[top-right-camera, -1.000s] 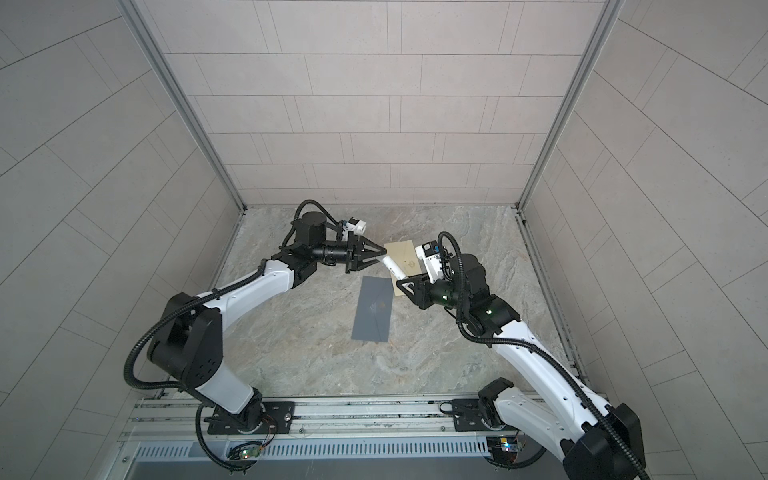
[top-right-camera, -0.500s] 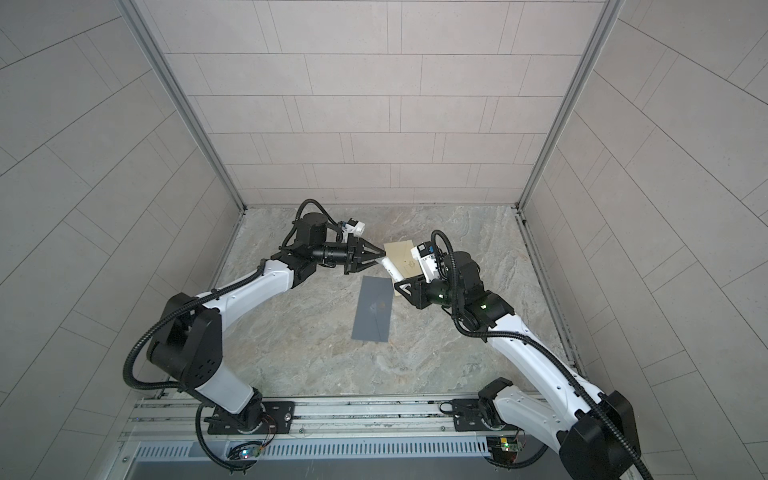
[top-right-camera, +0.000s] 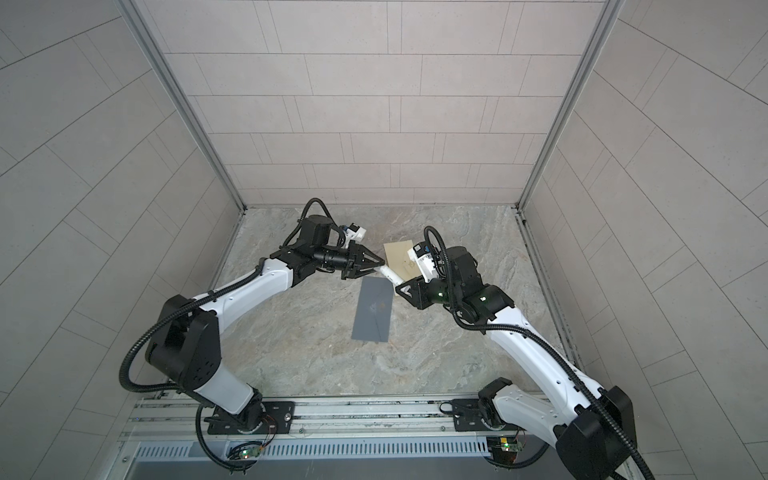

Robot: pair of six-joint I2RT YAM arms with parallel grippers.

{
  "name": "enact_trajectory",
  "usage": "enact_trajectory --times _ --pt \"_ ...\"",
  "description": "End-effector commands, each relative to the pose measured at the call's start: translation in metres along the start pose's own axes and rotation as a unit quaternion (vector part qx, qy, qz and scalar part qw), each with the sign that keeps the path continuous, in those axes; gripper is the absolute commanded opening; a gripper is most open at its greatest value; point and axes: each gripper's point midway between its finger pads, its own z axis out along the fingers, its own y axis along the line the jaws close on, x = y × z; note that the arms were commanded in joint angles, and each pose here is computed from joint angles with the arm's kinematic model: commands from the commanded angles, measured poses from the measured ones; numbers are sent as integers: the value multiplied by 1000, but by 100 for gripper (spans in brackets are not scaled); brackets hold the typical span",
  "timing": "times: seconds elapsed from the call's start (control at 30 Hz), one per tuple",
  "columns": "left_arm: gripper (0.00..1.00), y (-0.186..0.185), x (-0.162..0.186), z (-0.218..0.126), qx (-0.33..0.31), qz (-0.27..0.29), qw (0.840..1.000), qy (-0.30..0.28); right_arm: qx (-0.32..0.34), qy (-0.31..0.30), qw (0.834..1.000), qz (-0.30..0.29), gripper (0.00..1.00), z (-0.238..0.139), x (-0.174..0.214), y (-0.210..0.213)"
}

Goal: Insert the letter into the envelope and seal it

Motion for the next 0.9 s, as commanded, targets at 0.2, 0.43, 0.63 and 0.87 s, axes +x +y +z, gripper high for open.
enact_trajectory --times 0.2,0.43,0.63,0.87 --pt "31 -38 38 10 46 39 996 66 -22 -70 996 -43 0 -1 -43 15" --pt "31 -47 38 9 71 40 994 71 -32 -64 996 -48 0 -2 -41 19" --pt "31 -49 39 9 76 42 993 77 -45 -44 996 -57 0 -7 -29 26" --pt "31 -54 39 9 81 46 992 83 -49 -22 997 -63 0 -14 -16 29"
